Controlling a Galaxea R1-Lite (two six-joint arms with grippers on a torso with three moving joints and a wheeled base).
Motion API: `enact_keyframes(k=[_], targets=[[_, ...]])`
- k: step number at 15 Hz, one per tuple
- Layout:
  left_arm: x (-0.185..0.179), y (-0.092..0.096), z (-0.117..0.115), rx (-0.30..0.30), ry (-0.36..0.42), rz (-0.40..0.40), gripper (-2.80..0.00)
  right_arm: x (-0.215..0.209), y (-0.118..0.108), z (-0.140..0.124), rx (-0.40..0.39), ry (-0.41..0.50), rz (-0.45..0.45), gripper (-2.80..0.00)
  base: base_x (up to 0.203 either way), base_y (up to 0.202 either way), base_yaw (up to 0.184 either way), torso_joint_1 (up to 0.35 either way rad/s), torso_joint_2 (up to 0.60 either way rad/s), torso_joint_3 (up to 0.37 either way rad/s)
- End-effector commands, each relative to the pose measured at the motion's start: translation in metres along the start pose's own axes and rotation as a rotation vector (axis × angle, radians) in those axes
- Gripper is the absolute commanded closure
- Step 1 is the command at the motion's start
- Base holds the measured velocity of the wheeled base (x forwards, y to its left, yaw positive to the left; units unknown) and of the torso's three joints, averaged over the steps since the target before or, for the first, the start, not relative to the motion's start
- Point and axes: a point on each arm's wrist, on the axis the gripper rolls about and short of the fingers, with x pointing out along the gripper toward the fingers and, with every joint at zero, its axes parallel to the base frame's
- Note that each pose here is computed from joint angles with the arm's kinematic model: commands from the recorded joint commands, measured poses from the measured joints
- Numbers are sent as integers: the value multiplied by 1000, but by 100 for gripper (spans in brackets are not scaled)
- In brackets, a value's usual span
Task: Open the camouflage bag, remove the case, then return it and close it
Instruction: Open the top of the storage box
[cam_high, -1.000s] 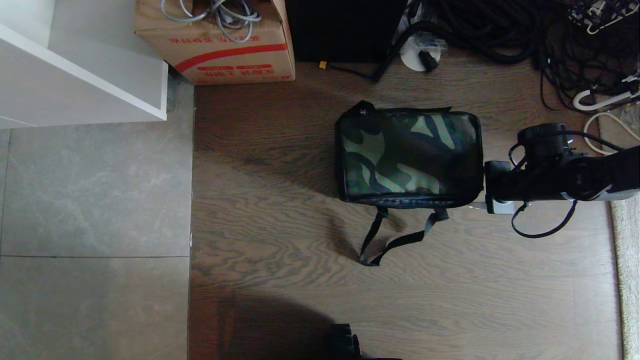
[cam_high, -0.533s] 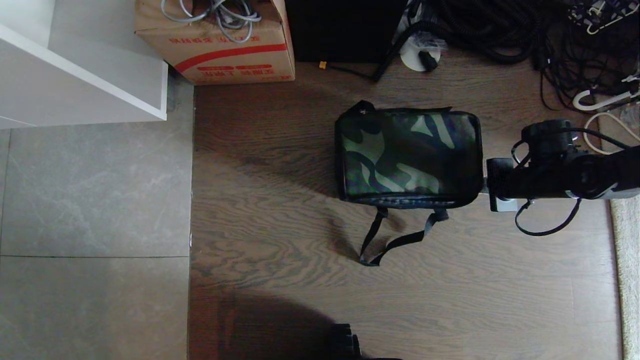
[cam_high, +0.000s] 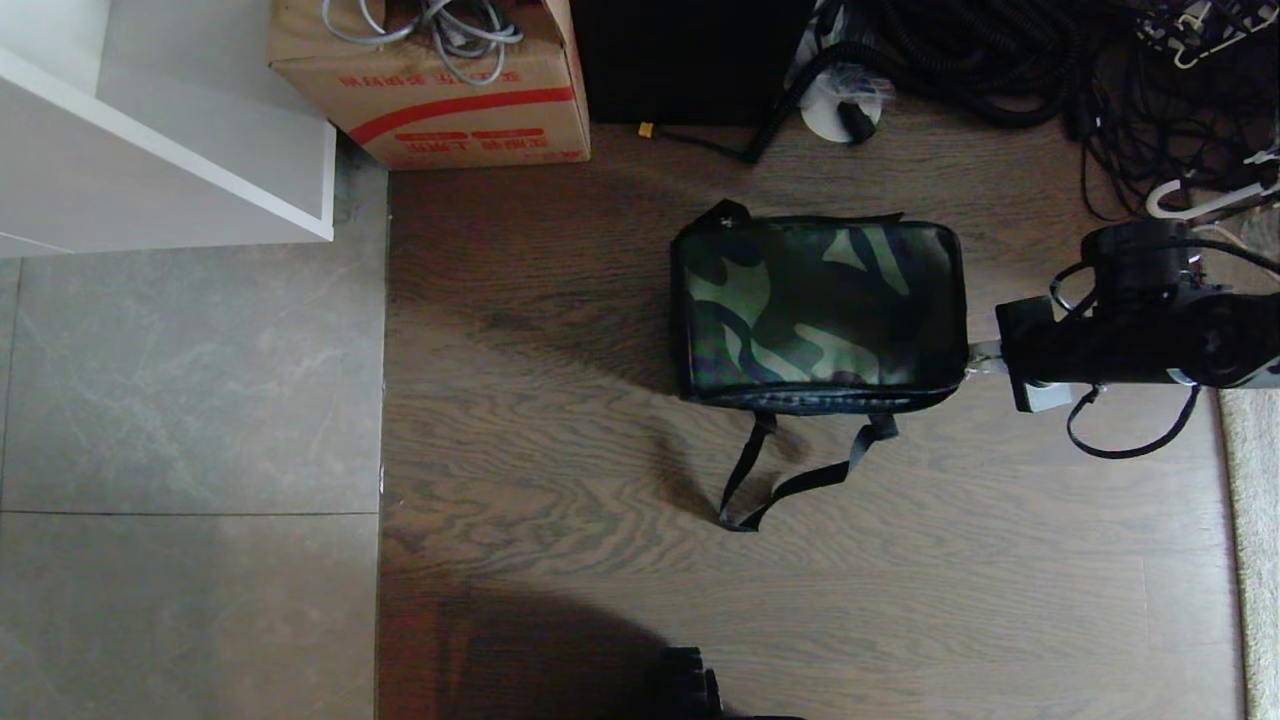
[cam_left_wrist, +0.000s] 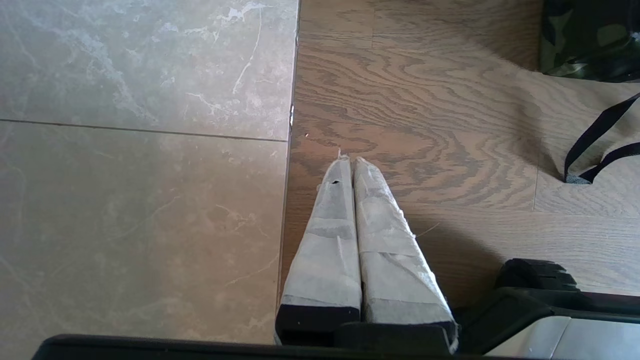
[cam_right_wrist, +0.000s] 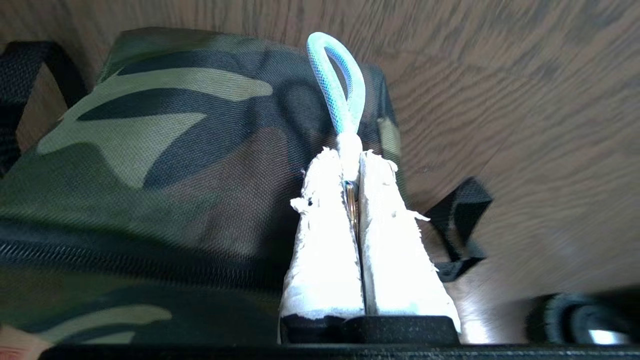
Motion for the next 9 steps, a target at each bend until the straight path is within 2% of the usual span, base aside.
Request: enact_keyframes(k=[1, 7, 9], targets=[[1, 0, -3, -1, 9, 1, 0, -9, 7, 3, -14, -13, 29, 0, 0, 0, 0, 0, 0, 0], [1, 0, -3, -1, 9, 1, 0, -18, 13, 8, -186, -44, 77, 0, 0, 0, 0, 0, 0, 0], [1, 0, -3, -1, 9, 1, 0, -17, 13, 8, -272, -46, 95, 0, 0, 0, 0, 0, 0, 0]])
